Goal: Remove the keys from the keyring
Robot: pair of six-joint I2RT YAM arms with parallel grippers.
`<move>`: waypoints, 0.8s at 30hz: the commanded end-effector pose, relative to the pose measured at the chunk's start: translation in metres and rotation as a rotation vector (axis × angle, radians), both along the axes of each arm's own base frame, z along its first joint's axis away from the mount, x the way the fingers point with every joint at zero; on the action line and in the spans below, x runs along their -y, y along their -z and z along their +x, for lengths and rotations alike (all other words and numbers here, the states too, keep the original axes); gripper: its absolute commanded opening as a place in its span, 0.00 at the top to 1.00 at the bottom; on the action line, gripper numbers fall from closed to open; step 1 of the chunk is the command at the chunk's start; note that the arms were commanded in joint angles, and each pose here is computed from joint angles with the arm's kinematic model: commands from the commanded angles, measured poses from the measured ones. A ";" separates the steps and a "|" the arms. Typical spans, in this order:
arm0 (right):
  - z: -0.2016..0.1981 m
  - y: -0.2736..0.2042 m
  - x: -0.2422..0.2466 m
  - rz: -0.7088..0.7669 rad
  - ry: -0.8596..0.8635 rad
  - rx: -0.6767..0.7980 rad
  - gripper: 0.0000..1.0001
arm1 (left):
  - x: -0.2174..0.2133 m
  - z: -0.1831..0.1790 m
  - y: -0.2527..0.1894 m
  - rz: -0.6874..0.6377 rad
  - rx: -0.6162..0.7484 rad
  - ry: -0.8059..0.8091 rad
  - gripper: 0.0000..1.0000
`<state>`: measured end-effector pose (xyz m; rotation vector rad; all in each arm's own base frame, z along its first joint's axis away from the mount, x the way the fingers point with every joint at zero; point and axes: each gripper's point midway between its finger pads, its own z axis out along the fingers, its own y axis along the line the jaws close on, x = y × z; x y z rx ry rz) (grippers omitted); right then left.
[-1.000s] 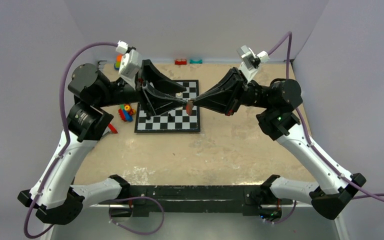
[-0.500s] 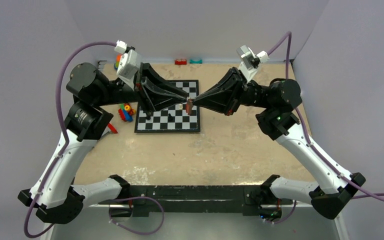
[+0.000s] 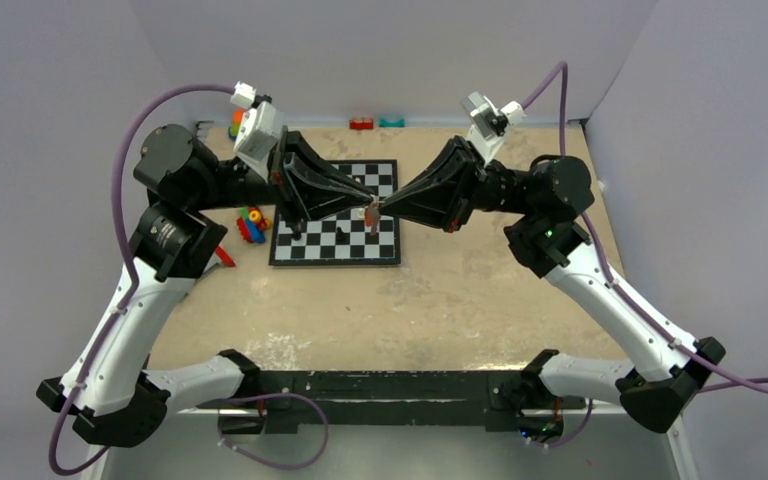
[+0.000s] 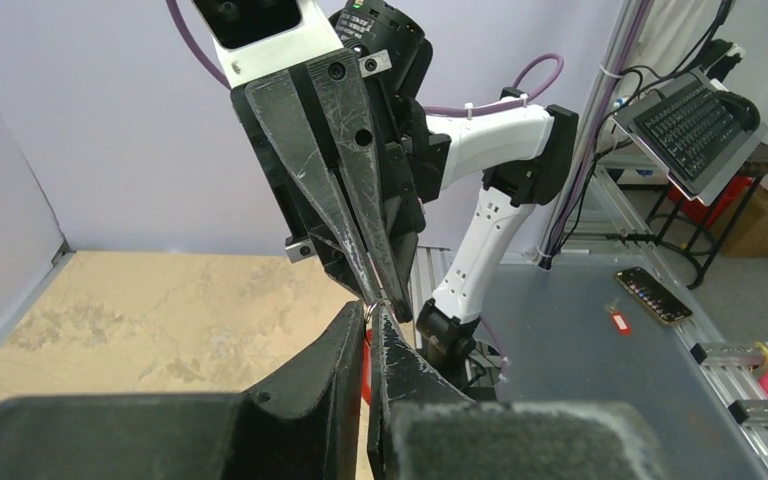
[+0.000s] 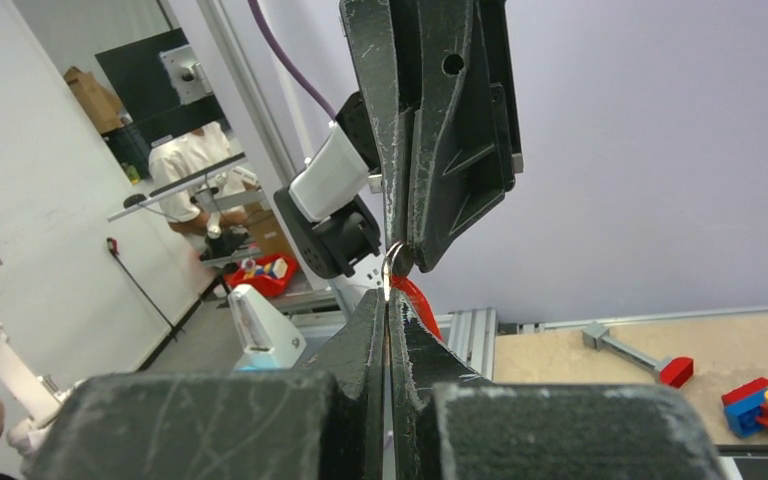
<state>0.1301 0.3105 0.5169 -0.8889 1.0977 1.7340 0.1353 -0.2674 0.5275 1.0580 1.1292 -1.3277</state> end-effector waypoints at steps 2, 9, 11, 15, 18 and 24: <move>-0.005 -0.013 0.003 0.037 -0.003 0.024 1.00 | -0.006 -0.010 -0.007 -0.008 0.073 0.013 0.95; -0.001 -0.011 0.002 0.025 0.011 0.007 1.00 | -0.011 -0.012 -0.002 0.024 0.109 -0.035 1.00; 0.000 -0.009 0.001 0.018 0.017 -0.004 1.00 | -0.013 -0.012 0.001 0.042 0.124 -0.056 1.00; 0.004 -0.005 0.000 -0.004 0.033 -0.030 1.00 | -0.016 -0.011 0.009 0.086 0.157 -0.096 1.00; 0.008 0.002 -0.003 -0.030 0.037 -0.055 1.00 | -0.017 -0.008 0.018 0.125 0.164 -0.122 1.00; 0.014 0.012 -0.007 -0.074 0.047 -0.101 1.00 | -0.015 -0.004 0.039 0.223 0.199 -0.158 1.00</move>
